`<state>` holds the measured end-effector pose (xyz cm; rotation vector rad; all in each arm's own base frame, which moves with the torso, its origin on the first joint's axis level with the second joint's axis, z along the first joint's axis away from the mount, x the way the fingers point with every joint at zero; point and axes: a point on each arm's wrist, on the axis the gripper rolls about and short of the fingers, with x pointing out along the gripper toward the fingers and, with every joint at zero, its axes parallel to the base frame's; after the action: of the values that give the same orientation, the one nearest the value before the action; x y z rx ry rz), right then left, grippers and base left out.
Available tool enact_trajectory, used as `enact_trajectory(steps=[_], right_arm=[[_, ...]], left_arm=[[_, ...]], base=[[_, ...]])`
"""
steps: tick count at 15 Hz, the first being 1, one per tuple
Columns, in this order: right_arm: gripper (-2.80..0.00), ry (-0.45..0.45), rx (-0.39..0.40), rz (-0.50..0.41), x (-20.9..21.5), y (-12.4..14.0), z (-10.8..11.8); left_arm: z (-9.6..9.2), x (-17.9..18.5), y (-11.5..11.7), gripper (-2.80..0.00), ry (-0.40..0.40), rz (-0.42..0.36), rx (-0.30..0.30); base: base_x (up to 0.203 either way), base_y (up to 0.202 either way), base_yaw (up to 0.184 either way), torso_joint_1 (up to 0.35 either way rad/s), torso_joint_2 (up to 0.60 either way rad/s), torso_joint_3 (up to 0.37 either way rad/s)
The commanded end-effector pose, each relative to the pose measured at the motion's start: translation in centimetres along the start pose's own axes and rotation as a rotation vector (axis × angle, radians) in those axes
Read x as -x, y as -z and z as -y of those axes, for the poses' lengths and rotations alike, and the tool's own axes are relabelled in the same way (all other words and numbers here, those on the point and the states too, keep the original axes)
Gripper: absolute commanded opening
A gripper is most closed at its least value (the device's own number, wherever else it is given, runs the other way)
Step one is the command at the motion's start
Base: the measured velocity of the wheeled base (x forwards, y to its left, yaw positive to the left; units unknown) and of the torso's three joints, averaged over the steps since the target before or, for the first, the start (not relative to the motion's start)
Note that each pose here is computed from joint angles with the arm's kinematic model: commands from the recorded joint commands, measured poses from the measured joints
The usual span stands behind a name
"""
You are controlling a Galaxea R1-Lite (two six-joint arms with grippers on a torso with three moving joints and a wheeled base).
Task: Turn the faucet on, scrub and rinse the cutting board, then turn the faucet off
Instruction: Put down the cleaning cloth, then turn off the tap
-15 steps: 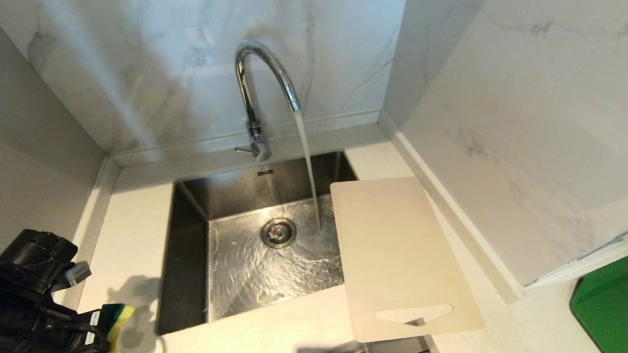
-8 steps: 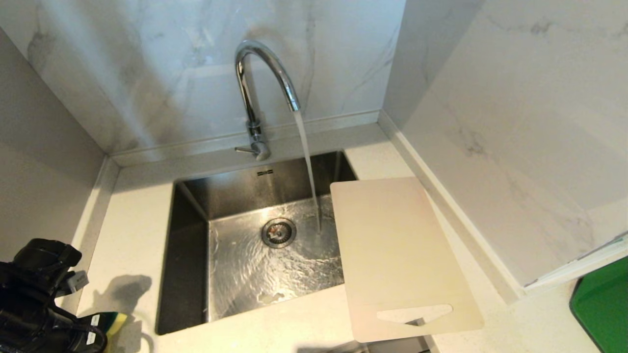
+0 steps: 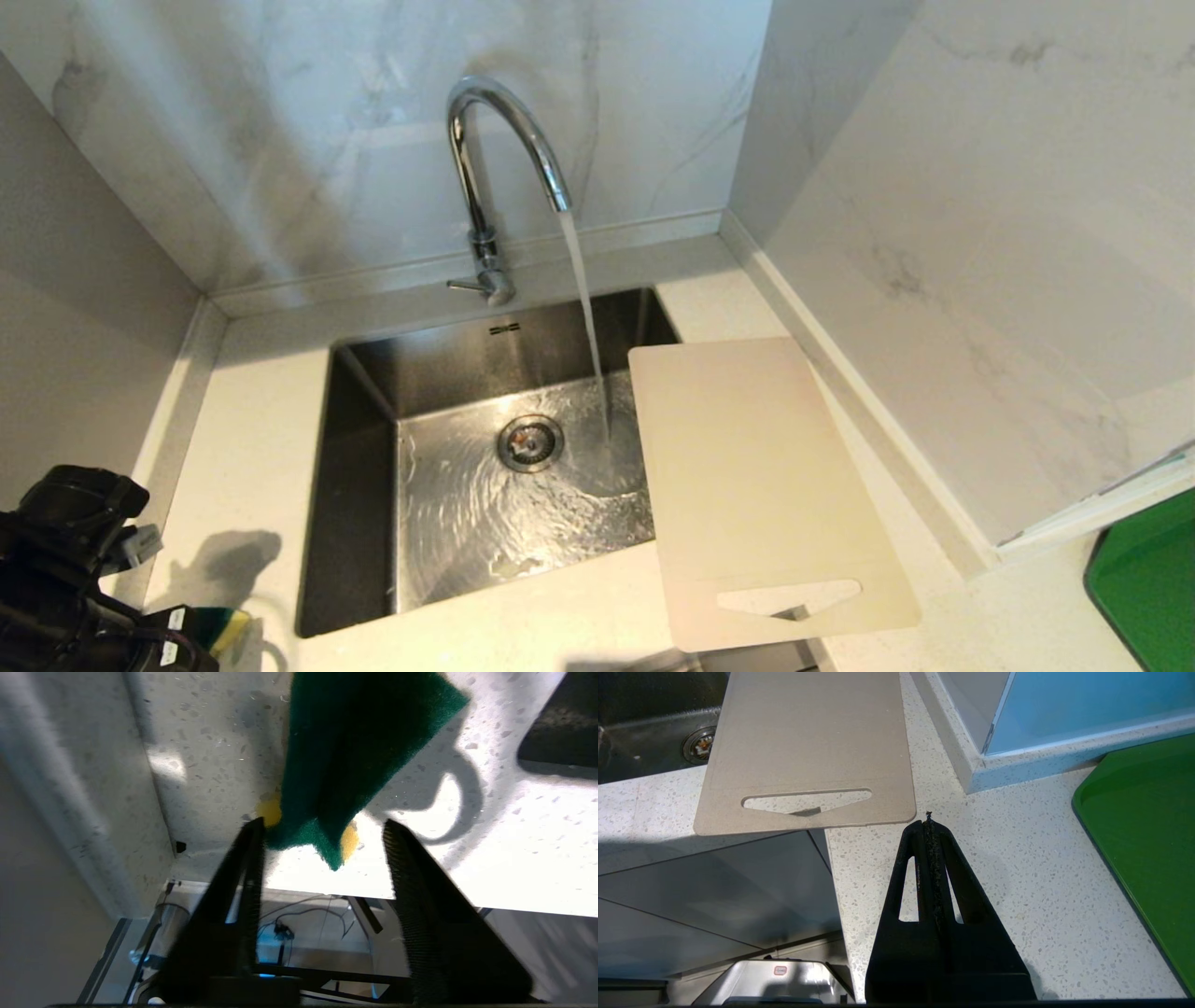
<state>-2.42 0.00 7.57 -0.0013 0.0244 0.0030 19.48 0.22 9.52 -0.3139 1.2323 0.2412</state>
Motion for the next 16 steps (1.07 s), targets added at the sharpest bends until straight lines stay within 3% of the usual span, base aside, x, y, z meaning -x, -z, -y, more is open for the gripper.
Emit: enact_trajectory(steps=[1, 4, 5, 6, 8, 10, 16], right_arm=[[-2.80, -0.002, 0.000, -0.002, 0.0, 0.0, 0.0], [-2.80, -0.002, 0.000, -0.002, 0.0, 0.0, 0.0], [-2.80, -0.002, 0.000, -0.002, 0.0, 0.0, 0.0], [-2.80, -0.002, 0.000, -0.002, 0.0, 0.0, 0.0], [-2.80, -0.002, 0.000, -0.002, 0.0, 0.0, 0.0], [-2.80, -0.002, 0.000, -0.002, 0.0, 0.0, 0.0], [-2.80, -0.002, 0.000, -0.003, 0.0, 0.0, 0.0]], left_arm=[[-0.3, 2.0, 0.4, 0.00, 0.033, 0.082, 0.009], [-0.1, 5.7, 0.9, 0.00, 0.144, 0.228, -0.012], [0.6, 7.3, 0.9, -2.80, 0.199, 0.280, -0.042], [1.6, 8.8, 0.8, -2.80, 0.257, 0.315, -0.076], [4.0, 11.3, 0.5, -2.80, 0.382, 0.352, -0.089], [6.1, 12.2, 0.0, -2.80, 0.486, 0.321, -0.106], [12.6, 11.6, -3.1, -2.80, 0.599, 0.282, -0.189]], base=[[0.000, 0.000, 0.000, 0.000, 0.00, 0.000], [0.000, 0.000, 0.000, 0.000, 0.00, 0.000], [0.000, 0.000, 0.000, 0.000, 0.00, 0.000], [0.000, 0.000, 0.000, 0.000, 0.00, 0.000], [0.000, 0.000, 0.000, 0.000, 0.00, 0.000], [0.000, 0.000, 0.000, 0.000, 0.00, 0.000], [0.000, 0.000, 0.000, 0.000, 0.00, 0.000]])
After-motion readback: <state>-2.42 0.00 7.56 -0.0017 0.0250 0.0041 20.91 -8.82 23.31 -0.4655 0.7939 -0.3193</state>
